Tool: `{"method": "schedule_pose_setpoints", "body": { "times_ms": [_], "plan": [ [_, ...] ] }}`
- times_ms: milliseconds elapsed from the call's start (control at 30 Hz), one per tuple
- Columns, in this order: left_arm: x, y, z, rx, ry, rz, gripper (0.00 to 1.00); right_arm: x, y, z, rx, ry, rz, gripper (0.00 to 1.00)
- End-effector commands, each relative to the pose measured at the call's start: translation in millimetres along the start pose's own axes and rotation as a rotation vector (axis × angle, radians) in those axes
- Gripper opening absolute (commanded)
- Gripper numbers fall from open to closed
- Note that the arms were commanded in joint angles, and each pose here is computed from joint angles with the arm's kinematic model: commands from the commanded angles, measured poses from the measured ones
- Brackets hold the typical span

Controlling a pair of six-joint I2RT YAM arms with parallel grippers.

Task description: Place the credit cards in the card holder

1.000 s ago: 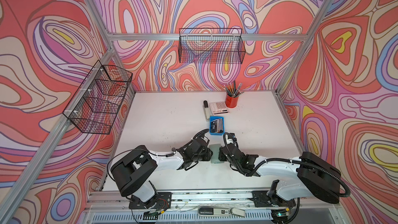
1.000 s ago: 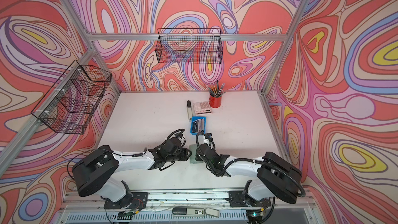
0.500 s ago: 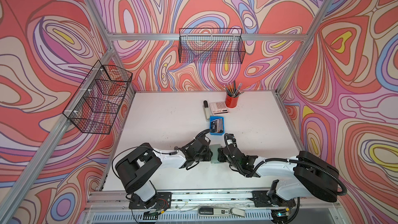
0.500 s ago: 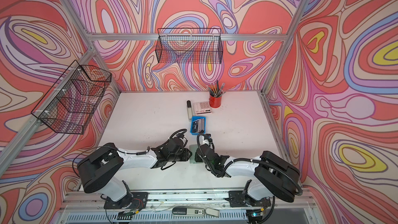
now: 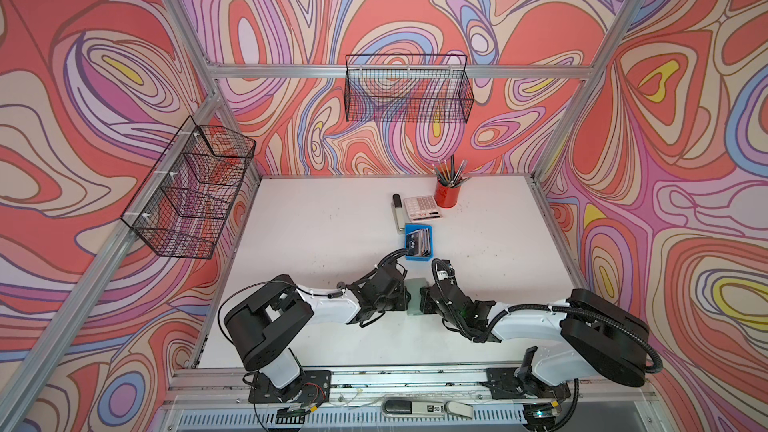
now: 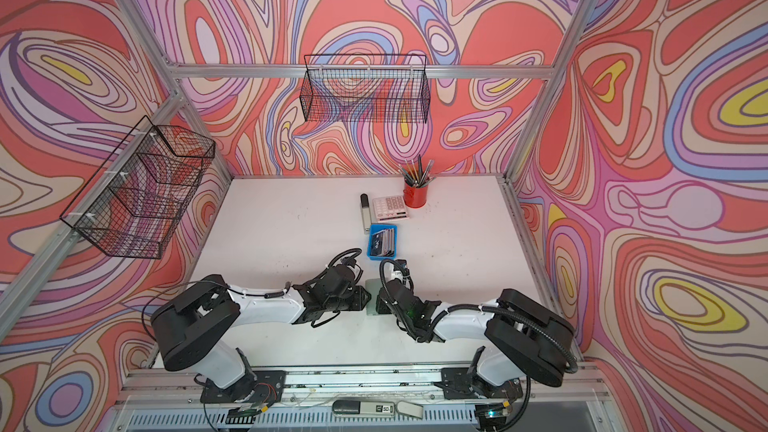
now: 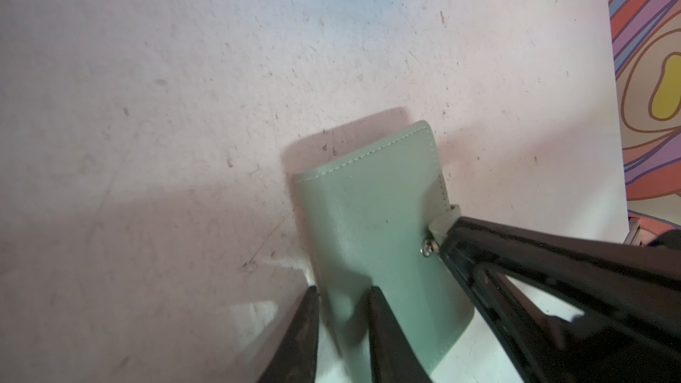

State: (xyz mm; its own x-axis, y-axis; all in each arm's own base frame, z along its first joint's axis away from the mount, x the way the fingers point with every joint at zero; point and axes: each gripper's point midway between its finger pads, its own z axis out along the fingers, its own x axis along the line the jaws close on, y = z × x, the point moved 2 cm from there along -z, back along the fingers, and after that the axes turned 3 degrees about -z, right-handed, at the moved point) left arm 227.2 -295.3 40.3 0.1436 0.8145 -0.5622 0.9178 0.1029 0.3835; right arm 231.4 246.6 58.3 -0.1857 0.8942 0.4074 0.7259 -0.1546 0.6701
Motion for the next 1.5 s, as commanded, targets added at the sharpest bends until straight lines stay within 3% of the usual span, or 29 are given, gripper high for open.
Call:
{"method": "schedule_pose_setpoints", "body": {
  "times_ms": [0,967,1467],
  "plan": [
    [11,-5,2,0.017,0.058,0.005,0.25,-8,-3,-1,0.0,-0.022,0.001,0.0],
    [9,-4,2,0.018,0.047,0.004,0.23,-9,-29,9,0.044,0.069,0.081,0.0],
    [7,-2,-2,0.009,0.04,0.005,0.22,-53,-56,-5,0.044,-0.004,0.154,0.0]
  ]
}}
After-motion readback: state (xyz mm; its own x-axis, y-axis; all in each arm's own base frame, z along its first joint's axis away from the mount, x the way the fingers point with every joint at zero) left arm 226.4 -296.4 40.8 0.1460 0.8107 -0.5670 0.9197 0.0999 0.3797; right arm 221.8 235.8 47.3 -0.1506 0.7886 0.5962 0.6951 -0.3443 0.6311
